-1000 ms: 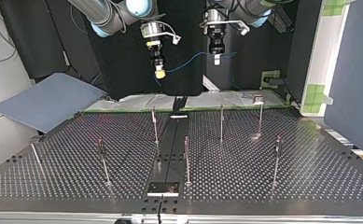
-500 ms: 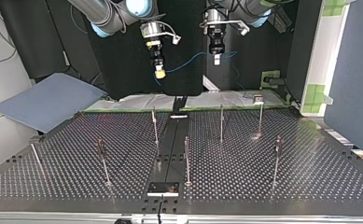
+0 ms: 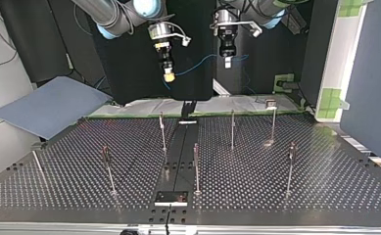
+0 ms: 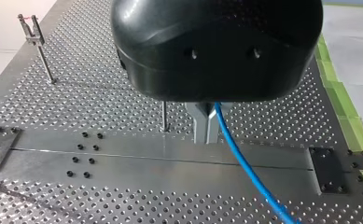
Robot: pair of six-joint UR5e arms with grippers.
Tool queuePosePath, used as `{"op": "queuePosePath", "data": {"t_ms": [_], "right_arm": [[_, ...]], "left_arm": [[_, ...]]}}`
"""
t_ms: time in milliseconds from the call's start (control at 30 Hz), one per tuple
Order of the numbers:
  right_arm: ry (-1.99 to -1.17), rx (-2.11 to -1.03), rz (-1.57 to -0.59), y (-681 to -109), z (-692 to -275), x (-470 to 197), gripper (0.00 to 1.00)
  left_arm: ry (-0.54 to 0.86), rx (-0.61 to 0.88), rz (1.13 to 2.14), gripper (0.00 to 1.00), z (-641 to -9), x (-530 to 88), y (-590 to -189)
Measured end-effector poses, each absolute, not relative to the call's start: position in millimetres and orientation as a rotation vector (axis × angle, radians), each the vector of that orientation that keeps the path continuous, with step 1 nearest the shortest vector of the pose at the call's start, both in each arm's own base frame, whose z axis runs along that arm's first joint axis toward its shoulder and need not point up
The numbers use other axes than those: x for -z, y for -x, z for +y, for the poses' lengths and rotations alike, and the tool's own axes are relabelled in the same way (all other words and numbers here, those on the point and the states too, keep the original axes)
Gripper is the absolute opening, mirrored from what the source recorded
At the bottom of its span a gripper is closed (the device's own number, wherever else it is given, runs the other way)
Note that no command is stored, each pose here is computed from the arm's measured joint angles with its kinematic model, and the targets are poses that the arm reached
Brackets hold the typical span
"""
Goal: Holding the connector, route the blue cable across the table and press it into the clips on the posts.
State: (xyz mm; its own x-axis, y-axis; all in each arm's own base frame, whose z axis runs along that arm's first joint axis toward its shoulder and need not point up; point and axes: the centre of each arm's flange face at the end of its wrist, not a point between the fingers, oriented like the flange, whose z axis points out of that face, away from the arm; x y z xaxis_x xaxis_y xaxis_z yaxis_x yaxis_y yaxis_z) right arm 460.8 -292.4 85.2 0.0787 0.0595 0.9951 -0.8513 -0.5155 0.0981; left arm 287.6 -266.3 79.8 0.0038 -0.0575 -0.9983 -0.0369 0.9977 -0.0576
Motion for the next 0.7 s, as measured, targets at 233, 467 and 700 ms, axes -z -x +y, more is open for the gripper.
{"op": "queuePosePath", "data": {"t_ms": [233, 467, 700], "right_arm": [[-1.707, -1.464, -0.814, -458.8, -282.7, -54.3, 0.00], [-1.779, -1.400, -0.829, -452.1, -276.1, -19.4, 0.00], [-1.819, -1.363, -0.837, -447.3, -271.5, 2.6, 0.00]], "left_arm": [[0.074, 0.016, 1.568, 0.00, -266.2, -79.8, -287.6], [0.074, 0.016, 1.568, 0.00, -266.2, -79.8, -287.6], [0.076, 0.017, 1.567, 0.00, -265.4, -81.2, -289.1]]}}
